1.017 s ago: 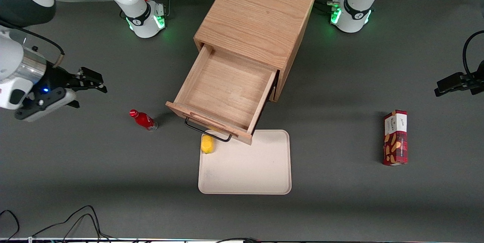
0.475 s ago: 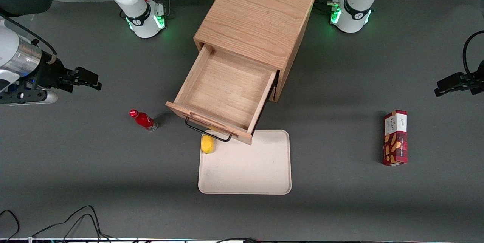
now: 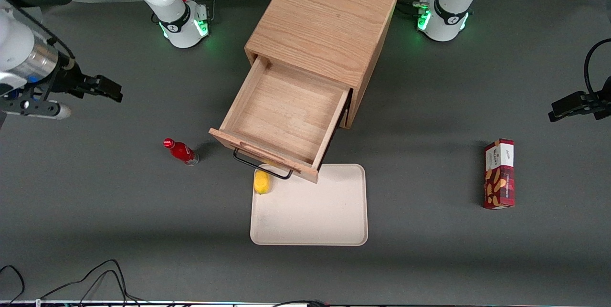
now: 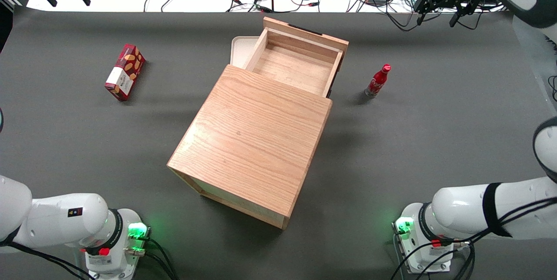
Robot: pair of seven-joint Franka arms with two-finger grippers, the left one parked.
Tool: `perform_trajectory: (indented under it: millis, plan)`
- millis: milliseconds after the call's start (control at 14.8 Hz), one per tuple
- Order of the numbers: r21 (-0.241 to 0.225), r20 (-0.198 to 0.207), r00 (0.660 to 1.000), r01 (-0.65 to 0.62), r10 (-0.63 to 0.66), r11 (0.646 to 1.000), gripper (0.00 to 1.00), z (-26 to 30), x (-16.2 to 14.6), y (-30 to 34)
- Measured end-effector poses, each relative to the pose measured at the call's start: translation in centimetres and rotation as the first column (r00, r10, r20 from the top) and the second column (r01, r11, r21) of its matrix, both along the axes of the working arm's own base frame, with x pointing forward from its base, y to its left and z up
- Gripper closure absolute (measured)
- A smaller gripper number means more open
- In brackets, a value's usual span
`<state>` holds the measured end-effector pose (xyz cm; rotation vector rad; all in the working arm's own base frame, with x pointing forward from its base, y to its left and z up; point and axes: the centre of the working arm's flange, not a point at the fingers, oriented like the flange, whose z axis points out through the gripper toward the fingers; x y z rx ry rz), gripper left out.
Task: Open upper drawer
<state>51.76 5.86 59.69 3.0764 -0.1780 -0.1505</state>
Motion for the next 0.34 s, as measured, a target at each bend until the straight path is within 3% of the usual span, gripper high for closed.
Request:
perform_trajectory:
  millis: [339]
  plan:
    - [0.014,0.030,1.000,0.005,-0.006,1.000,0.00,1.7,-1.4,-1.5]
